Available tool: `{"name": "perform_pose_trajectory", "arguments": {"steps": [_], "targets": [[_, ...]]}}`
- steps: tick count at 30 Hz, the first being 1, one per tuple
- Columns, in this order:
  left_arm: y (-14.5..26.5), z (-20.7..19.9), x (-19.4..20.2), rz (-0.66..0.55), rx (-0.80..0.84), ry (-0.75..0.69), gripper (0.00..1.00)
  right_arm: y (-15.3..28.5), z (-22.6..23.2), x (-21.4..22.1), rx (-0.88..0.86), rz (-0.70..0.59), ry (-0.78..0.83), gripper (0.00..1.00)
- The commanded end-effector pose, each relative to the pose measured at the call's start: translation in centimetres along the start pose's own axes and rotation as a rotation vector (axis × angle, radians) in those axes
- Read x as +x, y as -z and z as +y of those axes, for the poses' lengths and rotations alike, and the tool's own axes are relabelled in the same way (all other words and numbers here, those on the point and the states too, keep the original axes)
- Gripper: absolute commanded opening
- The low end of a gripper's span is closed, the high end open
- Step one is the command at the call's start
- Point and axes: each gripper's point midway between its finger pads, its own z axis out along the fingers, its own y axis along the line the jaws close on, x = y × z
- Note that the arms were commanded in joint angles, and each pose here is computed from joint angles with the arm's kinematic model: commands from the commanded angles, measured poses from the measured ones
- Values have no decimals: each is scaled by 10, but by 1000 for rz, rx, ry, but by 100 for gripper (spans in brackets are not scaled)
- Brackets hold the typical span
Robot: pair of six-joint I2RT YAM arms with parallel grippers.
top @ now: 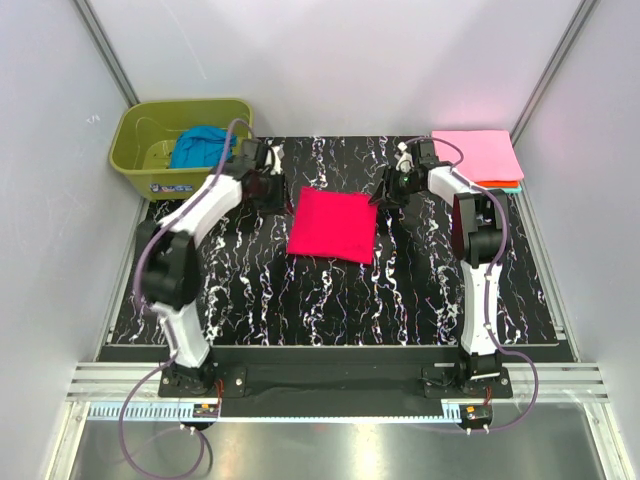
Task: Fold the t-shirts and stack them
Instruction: Fold the tshirt
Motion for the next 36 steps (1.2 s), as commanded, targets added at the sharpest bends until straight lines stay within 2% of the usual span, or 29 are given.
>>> {"name": "perform_pose_trajectory", "arguments": {"steps": [1,5,7,10,14,25,29,31,34,35,36], "targets": [[79,-43,-2,-126,87,-108,37,-12,-13,22,17,72,-44,48],[97,-67,37,-117,124,-230,38,-21,-4,29,-60,89,-102,41],[109,-70,49,-127,136,-261,38,-22,-8,33,-28,87,-93,40],[115,-69,67,-115,156,-301,39,-22,-18,36,23,80,-93,31],[123,-64,77,-141,156,-328,39,-15,-17,37,39,71,-85,0],[127,-73,87,-140,229,-338,39,30,35,-8,30,-89,53,0],[125,-74,86,-130,238,-333,39,36,43,-10,107,-141,48,0],[124,-72,86,-132,229,-329,39,39,48,-10,125,-174,-31,0],[126,-68,83,-148,211,-324,39,38,61,-6,206,-237,-40,0],[127,-67,81,-156,204,-325,39,42,57,-11,279,-290,-36,0],[129,-66,80,-165,200,-324,39,36,67,-4,292,-285,-18,0]]}}
